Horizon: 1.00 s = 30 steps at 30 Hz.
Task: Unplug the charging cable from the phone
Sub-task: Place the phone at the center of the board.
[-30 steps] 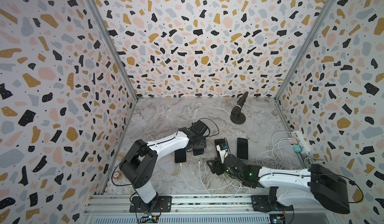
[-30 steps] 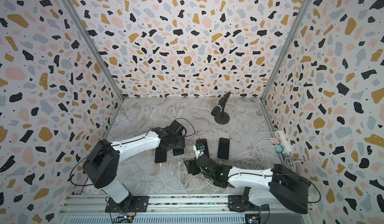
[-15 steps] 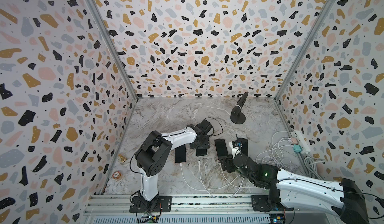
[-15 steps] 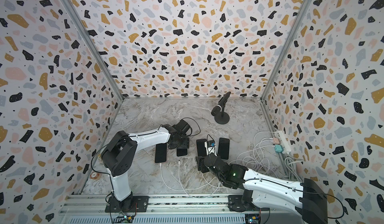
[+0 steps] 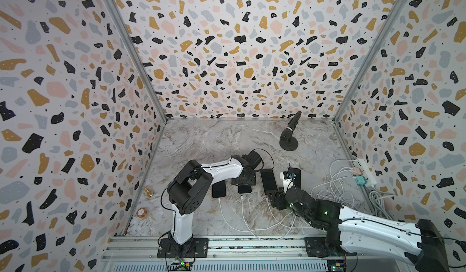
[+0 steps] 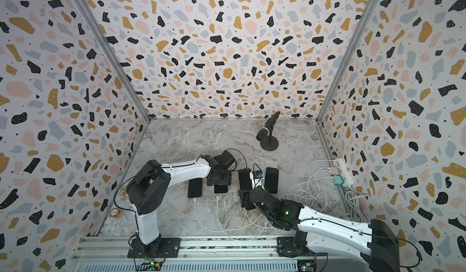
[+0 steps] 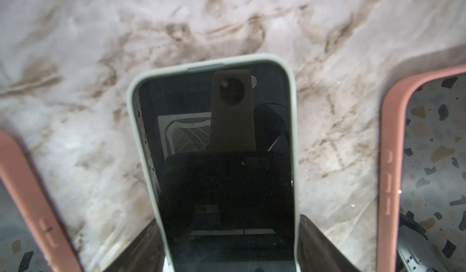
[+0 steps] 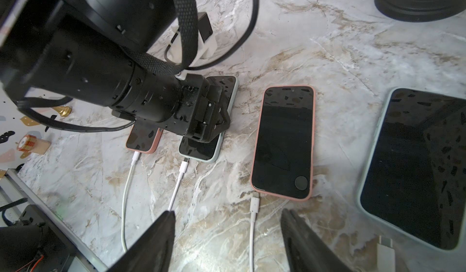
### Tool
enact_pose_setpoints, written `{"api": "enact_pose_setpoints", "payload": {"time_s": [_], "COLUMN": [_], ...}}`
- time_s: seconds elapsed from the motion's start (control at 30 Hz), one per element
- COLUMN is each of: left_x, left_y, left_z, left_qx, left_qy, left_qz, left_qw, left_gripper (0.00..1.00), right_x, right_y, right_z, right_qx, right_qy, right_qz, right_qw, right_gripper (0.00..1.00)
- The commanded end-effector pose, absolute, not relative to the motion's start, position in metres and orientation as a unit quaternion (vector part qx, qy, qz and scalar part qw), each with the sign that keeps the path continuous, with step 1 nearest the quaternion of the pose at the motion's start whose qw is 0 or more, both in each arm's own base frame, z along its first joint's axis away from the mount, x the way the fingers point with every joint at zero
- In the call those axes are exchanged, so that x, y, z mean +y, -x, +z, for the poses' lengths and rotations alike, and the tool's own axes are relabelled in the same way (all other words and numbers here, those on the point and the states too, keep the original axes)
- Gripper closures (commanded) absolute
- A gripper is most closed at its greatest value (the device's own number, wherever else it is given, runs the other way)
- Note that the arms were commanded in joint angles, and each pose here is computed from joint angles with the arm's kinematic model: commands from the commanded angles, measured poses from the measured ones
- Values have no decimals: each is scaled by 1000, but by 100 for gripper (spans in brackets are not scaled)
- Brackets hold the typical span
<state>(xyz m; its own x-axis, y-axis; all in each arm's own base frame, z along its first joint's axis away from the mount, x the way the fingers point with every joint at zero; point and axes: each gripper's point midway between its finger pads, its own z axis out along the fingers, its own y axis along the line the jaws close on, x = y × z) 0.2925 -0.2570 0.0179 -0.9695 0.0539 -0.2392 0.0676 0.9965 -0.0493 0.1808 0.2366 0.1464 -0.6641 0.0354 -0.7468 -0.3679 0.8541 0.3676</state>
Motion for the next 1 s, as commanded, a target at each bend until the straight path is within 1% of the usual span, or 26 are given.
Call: {"api": "enact_pose_setpoints", "payload": {"time_s": [0.0, 0.03, 0.07, 0.1, 0.13, 0.17, 0.2, 0.27, 0.37, 0.43, 0.53, 0.6, 0.67, 0.7, 0.73, 0.8, 0.87, 0.9, 0.97], "left_x": [-225, -226, -227, -230, -234, -239, -243, -248, -247, -239, -213, -189, -163, -154, -146, -134, -132, -131, -137], "left_y": [-274, -275, -277, -279, -282, -284, -286, -290, -299, -304, -306, -303, -298, -296, -291, -282, -273, -271, -269], "left_z": [10, 12, 15, 18, 23, 28, 35, 51, 90, 123, 171, 190, 190, 181, 164, 125, 87, 75, 64], "left_qx": [995, 994, 994, 993, 993, 992, 991, 989, 983, 975, 956, 945, 940, 945, 956, 979, 992, 995, 996], "left_qy": [-26, -31, -34, -36, -38, -43, -46, -47, -58, -63, -60, -52, -33, -22, -11, 24, 35, 39, 42], "left_qz": [30, 27, 25, 19, 9, -2, -13, -24, -26, -23, -2, 25, 57, 56, 44, 15, -3, -3, -18], "left_qw": [96, 99, 103, 107, 113, 119, 124, 137, 172, 214, 286, 322, 335, 321, 290, 203, 119, 97, 77], "left_gripper": [100, 93, 81, 65, 43, 9, 1, 0, 0, 0, 0, 0, 0, 0, 0, 0, 0, 0, 0], "right_x": [234, 234, 235, 237, 238, 239, 240, 242, 243, 242, 235, 226, 208, 203, 201, 194, 195, 200, 218], "right_y": [-182, -182, -182, -181, -181, -180, -180, -180, -180, -182, -187, -193, -200, -202, -203, -205, -204, -203, -197], "right_z": [152, 152, 152, 152, 152, 151, 151, 152, 155, 157, 154, 149, 148, 147, 146, 142, 139, 139, 141], "right_qx": [873, 874, 873, 872, 873, 874, 875, 877, 879, 882, 896, 907, 919, 922, 921, 918, 916, 915, 910], "right_qy": [87, 87, 89, 91, 94, 97, 100, 105, 112, 116, 112, 97, 57, 50, 53, 39, 30, 41, 76], "right_qz": [257, 258, 260, 263, 263, 261, 258, 255, 250, 236, 192, 145, 85, 61, 44, 30, 53, 71, 120], "right_qw": [405, 403, 403, 402, 401, 398, 397, 393, 391, 390, 385, 383, 380, 379, 382, 393, 396, 395, 389], "right_gripper": [28, 28, 28, 28, 28, 28, 27, 26, 23, 17, 2, 0, 0, 0, 0, 1, 0, 0, 1]}}
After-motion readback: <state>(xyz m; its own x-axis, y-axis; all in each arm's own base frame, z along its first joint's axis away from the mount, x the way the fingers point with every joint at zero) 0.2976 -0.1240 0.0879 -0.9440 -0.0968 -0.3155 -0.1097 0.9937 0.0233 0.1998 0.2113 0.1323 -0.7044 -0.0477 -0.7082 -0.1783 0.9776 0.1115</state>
